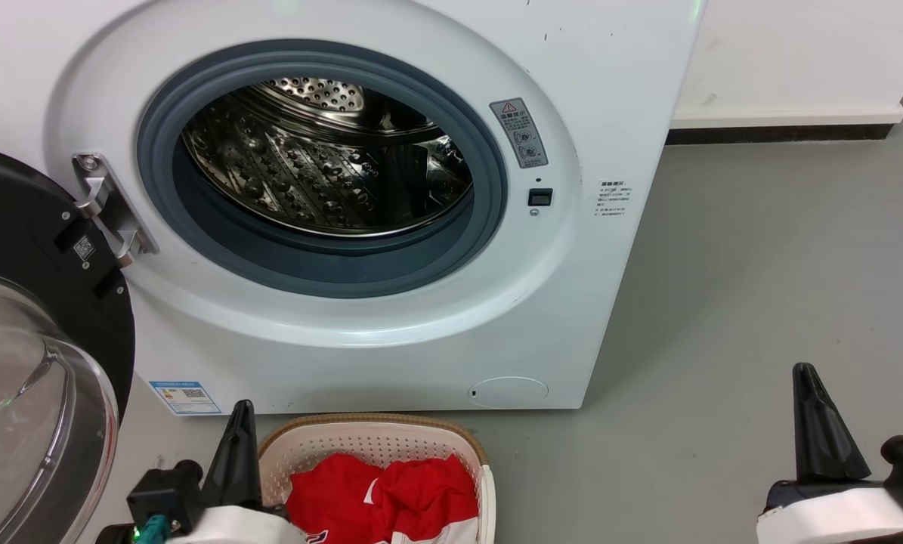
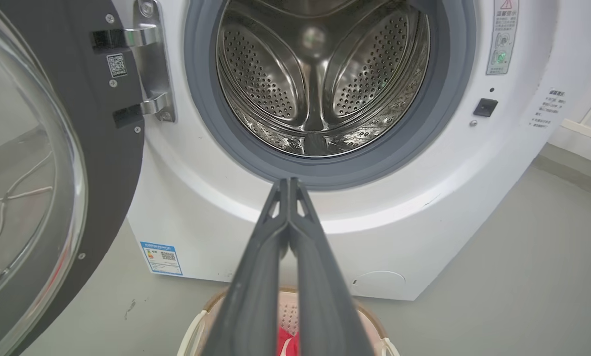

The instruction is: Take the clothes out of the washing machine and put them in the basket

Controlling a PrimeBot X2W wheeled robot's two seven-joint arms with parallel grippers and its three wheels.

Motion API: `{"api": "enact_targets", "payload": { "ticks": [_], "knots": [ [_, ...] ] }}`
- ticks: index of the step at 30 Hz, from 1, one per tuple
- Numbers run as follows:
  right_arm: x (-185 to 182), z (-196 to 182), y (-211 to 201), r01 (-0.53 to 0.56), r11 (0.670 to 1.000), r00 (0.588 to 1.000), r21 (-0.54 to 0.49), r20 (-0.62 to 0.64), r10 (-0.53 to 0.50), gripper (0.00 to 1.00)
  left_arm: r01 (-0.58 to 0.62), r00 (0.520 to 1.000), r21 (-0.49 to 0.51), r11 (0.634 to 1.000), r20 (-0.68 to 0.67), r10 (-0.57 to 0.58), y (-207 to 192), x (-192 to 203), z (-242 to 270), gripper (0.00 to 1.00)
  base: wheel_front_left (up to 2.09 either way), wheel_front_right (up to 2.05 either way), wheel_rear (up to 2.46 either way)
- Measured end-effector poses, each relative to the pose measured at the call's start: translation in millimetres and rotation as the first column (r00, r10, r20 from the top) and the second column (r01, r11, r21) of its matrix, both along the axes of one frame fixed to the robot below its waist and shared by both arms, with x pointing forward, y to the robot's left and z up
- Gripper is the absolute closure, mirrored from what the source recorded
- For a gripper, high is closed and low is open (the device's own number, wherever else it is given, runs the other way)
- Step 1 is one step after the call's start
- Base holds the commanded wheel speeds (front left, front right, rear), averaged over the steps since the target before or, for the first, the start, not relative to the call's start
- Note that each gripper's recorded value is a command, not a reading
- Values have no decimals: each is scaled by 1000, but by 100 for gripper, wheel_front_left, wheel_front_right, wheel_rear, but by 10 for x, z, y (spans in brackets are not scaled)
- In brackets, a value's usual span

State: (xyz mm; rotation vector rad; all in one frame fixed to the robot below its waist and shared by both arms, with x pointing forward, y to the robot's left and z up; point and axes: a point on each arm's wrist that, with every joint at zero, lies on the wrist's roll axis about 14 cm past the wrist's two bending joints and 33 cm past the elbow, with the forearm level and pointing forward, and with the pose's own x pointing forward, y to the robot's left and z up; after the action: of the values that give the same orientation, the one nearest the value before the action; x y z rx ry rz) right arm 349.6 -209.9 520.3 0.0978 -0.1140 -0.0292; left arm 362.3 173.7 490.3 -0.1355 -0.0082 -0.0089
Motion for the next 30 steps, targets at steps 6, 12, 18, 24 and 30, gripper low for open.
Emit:
{"api": "enact_targets", "payload": {
  "ticks": [6, 12, 18, 24, 30],
  "knots": [
    [23, -32, -28, 10, 992, 1000, 125, -13, -9, 100, -21, 999, -119, 993, -27, 18, 41, 9, -34, 100, 0, 0, 0],
    [40, -82, -48, 20, 971, 999, 239, -31, -13, 100, -38, 999, -229, 973, -43, 28, 71, 36, -41, 100, 0, 0, 0],
    [74, -97, -58, 24, 939, 999, 342, -39, -11, 100, -55, 997, -328, 943, -64, 36, 101, 49, -66, 100, 0, 0, 0],
    [105, -116, -63, 27, 899, 999, 436, -46, -8, 100, -66, 997, -419, 906, -72, 39, 126, 80, -58, 100, 0, 0, 0],
    [115, -156, -64, 33, 854, 998, 520, -58, -3, 100, -79, 995, -499, 863, -89, 40, 143, 83, -84, 100, 0, 0, 0]
  ]
}}
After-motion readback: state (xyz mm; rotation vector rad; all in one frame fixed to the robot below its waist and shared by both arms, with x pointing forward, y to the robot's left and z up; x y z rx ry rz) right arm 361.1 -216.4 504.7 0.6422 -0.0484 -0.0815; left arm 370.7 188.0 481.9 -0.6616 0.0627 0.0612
